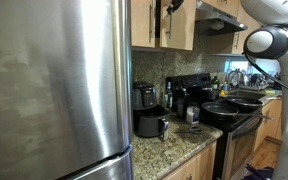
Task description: Open the airfryer, place the bottle of black pepper inside the open upper cabinet, close the open upper cabinet
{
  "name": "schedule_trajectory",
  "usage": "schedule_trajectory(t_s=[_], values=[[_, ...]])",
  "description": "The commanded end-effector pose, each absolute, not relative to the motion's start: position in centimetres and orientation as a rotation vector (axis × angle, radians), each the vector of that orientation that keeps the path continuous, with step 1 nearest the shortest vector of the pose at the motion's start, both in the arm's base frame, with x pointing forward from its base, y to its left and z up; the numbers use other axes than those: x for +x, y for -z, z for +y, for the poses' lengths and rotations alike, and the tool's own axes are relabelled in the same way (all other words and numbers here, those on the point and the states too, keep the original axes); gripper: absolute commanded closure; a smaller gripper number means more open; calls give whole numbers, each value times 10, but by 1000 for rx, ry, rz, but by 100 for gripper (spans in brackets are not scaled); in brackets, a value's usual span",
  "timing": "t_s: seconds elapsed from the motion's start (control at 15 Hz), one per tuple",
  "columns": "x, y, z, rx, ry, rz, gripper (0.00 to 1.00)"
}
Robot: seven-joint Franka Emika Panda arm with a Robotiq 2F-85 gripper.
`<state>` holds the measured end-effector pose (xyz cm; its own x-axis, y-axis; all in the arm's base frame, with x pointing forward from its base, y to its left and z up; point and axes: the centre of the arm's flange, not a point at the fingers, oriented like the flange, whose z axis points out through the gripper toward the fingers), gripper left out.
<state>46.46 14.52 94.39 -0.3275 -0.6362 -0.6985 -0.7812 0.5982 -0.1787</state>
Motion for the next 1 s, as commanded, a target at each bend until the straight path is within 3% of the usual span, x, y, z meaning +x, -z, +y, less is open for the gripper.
schedule_trajectory(t_s=[0.0, 0.4, 0.47, 0.6, 0.93], values=[[472, -1005, 156, -1057, -94, 2009, 0], [424, -1030, 121, -919, 91, 1916, 0], [425, -994, 127, -974, 62, 1951, 0], [418, -1000, 123, -959, 74, 1939, 0], [487, -976, 127, -977, -7, 2082, 0]])
